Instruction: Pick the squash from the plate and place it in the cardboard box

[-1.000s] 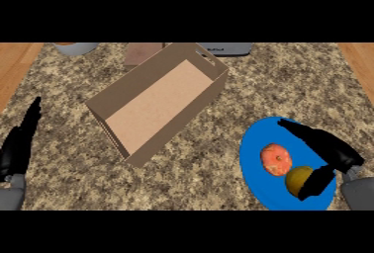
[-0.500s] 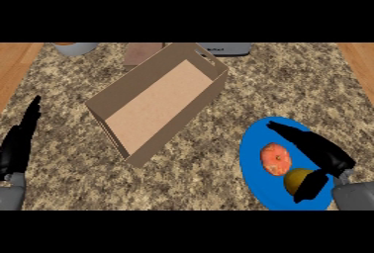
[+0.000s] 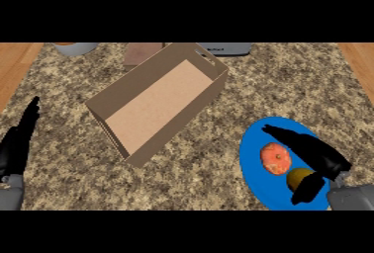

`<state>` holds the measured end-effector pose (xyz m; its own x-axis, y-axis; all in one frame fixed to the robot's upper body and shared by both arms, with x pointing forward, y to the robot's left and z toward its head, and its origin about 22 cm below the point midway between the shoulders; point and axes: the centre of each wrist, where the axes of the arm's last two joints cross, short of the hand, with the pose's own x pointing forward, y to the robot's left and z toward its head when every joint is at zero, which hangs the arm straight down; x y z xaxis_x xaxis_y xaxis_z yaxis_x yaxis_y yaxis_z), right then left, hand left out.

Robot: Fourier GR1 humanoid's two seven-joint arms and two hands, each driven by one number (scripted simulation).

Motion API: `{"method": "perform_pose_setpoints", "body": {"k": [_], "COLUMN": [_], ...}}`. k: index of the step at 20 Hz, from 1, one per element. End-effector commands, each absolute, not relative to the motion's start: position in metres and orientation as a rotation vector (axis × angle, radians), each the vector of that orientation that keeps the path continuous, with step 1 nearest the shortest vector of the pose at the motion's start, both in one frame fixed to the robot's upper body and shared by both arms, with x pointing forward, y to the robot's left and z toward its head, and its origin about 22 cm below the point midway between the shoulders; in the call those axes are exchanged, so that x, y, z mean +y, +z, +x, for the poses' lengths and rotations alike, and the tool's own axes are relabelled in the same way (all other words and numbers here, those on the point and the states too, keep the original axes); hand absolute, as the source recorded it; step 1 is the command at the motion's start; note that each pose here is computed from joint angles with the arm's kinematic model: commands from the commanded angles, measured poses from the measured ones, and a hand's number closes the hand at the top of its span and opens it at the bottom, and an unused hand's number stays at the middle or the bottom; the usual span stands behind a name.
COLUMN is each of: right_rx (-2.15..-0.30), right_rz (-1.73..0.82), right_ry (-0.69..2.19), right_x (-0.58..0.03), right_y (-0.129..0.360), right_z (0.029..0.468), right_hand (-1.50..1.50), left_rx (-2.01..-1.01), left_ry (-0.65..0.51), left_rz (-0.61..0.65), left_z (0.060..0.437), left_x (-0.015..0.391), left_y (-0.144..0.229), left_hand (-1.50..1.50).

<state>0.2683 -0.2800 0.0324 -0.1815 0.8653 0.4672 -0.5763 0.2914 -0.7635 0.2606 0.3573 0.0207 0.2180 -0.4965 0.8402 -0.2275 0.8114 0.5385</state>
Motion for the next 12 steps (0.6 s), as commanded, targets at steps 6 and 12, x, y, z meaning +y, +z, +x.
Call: {"method": "perform_pose_setpoints", "body": {"k": [6,12], "right_rx": [-1.021,-1.217], "right_rz": [-0.357,-0.585], "right_ry": [1.353,1.316], "right_x": [-0.258,-0.250], "right_y": [0.007,-0.020], "right_z": [0.278,0.277], "right_hand": [-1.50,1.50], "left_rx": [-1.359,-1.357], "left_ry": [-0.213,-0.205], "left_rz": [0.641,0.645], "left_z": [0.248,0.251], "left_x": [0.364,0.362], "left_y": [0.009,0.017], "left_hand": [0.00,0.00]}}
